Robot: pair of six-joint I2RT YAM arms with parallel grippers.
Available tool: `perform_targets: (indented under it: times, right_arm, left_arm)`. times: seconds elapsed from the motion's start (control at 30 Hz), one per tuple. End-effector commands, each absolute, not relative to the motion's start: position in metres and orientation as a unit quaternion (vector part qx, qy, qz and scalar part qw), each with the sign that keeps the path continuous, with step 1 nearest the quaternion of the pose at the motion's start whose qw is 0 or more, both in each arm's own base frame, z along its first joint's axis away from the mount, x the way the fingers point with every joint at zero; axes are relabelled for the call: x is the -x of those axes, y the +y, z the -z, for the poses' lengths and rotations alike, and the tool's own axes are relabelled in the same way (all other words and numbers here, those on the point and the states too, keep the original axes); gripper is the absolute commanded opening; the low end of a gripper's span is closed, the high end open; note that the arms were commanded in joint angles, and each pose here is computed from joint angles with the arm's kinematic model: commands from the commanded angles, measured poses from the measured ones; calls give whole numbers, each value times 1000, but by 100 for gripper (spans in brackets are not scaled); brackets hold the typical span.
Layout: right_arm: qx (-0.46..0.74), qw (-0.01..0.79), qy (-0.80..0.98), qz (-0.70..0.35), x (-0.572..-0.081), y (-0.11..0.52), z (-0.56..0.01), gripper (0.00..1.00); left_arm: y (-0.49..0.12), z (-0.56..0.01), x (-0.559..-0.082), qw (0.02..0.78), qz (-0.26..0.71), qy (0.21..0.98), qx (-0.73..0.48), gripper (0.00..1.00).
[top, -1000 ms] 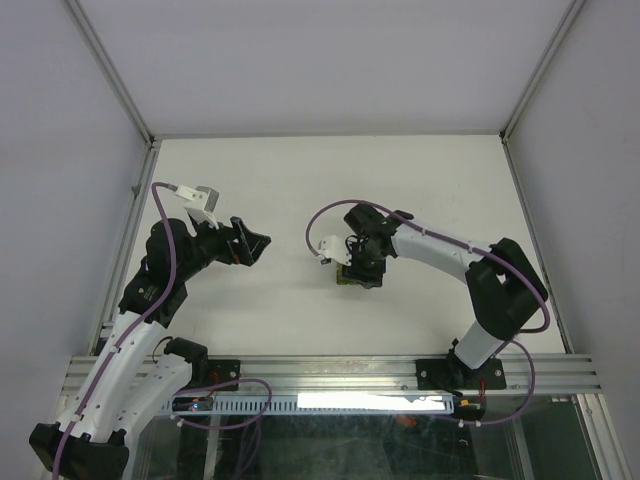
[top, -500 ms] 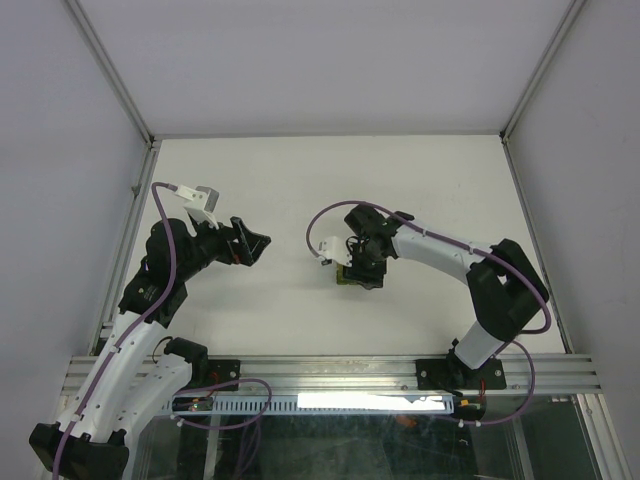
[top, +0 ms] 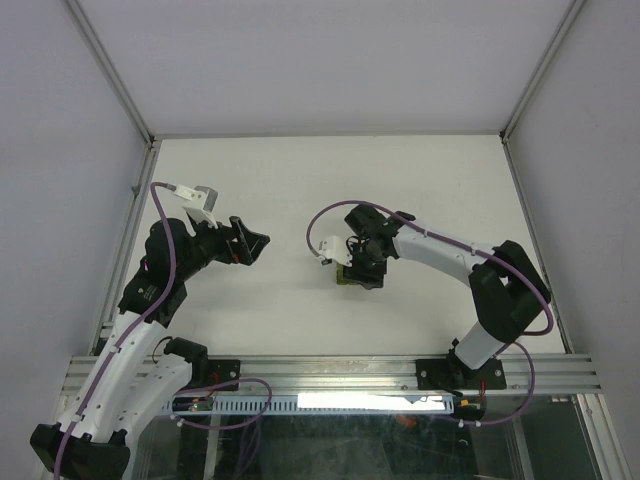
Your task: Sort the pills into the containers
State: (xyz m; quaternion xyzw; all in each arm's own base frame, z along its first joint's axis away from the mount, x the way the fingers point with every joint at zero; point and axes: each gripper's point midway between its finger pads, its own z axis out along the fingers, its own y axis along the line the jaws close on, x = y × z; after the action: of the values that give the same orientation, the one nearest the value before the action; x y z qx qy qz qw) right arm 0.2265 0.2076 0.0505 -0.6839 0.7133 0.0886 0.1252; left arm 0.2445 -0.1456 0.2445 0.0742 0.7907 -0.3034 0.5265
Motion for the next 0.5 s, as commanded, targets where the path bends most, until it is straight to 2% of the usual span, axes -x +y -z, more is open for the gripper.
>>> perform_targets:
  times: [0.0,0.07,0.1,0.17,0.27,0.37,0.43,0.47]
  right_arm:
    - [681,184,705,-70,-244,217,-67,0]
    - [673,134,723,-77,-240,208,-62,0]
    - [674,131,720,-100,-232,216,-67,0]
    - [681,182,705,-80,-238,222,-70,0]
    - [679,139,713,-102,-229,220,-71,0]
    - [680,175,710,-60,-245,213,-66,0]
    - [679,135,714,-101,-228,218,-70,0]
    - [683,149,709,-95,-228,219,-69,0]
  left_arm:
    - [-147,-257,-246,541,311,777,-83,99]
    - [-147,-258,-245,541,312,776,-84,99]
    - [-147,-257,-245,542,311,777,-82,99]
    - [-147,-257,-246,541,311,777,-83,99]
    - [-147,-257,-245,541,311,777,-83,99]
    - [-148,-258,-246,540,312,777,-84,99]
    - [-147,-257,-246,541,310,778,-82,99]
    - [-146,-257,-246,541,310,777,-81,99]
